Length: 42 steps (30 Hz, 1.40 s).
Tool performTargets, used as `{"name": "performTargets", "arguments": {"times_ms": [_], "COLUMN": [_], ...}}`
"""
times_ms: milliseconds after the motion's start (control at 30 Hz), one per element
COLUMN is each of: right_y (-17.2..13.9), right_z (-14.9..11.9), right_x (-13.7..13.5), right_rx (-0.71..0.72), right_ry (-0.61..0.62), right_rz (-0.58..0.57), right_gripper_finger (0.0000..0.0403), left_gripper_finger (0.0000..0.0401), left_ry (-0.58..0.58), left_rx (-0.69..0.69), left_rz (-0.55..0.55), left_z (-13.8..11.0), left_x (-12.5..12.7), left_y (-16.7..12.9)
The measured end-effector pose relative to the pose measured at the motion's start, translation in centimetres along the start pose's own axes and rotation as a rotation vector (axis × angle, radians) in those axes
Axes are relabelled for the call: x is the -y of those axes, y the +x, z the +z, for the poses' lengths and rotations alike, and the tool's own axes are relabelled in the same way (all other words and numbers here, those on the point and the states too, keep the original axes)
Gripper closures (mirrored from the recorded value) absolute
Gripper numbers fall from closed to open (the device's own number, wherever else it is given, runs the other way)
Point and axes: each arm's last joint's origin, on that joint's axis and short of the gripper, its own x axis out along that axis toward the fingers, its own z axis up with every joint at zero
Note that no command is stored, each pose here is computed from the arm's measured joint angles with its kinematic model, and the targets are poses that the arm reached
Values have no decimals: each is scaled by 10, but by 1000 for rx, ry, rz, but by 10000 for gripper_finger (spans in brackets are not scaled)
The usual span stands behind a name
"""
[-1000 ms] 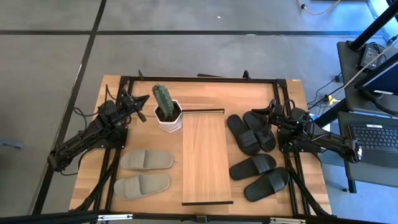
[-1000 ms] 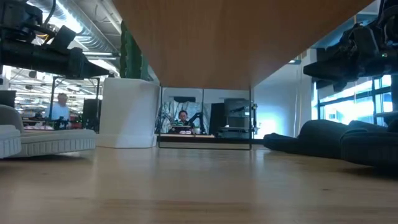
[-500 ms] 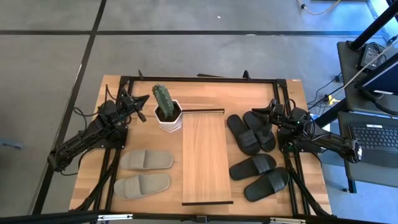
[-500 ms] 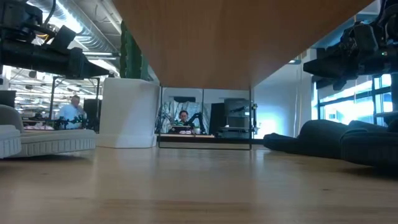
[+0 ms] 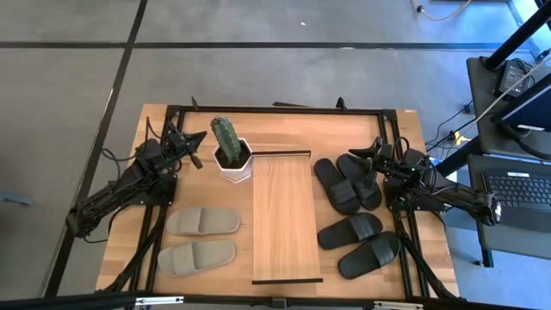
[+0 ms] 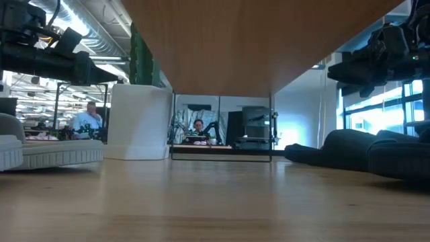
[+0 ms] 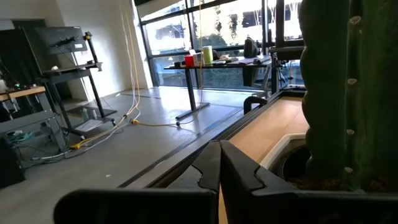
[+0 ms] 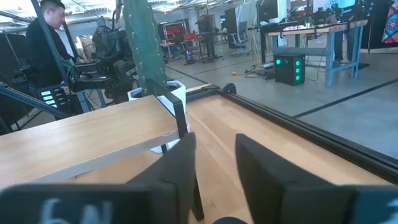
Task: Pick and place slides into the shelf
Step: Put the black slide on the shelf
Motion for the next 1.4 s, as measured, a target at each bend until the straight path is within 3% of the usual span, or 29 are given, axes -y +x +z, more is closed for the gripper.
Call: {"name": "performTargets", "arguments": {"times_ms": [233,400,533,667,767,833,967,1033,1167,1400], "right_y": [0,0,0,-5,-6,-5,0,3,8,17], "right_z": [0,-1,6,30,41,48,54,55,52,92], "right_x": [0,0,-1,-6,-8,-10,-11,-11,-10,-19], "right_rx": [1,-13,42,101,74,61,8,-25,-141,-248], "right_ry": [44,45,-39,-137,-164,-165,-164,-164,-182,-288], "right_rz": [-8,-8,13,40,34,32,27,24,14,23], "right_gripper_finger": [175,143,140,148,156,160,165,165,165,166], "left_gripper_finger": [401,401,401,401,401,401,401,401,401,401], "left_ry": [-2,-1,-1,-1,-54,-78,-58,-52,-50,-52], "left_rx": [0,1,1,0,7,17,74,85,80,70], "left_rz": [0,0,0,0,-26,-106,-422,-496,-467,-394], "left_z": [0,0,0,0,1,2,7,8,7,7], "left_x": [0,0,0,0,1,3,12,15,15,13], "left_y": [0,0,0,0,0,0,-3,-4,-4,-3]}}
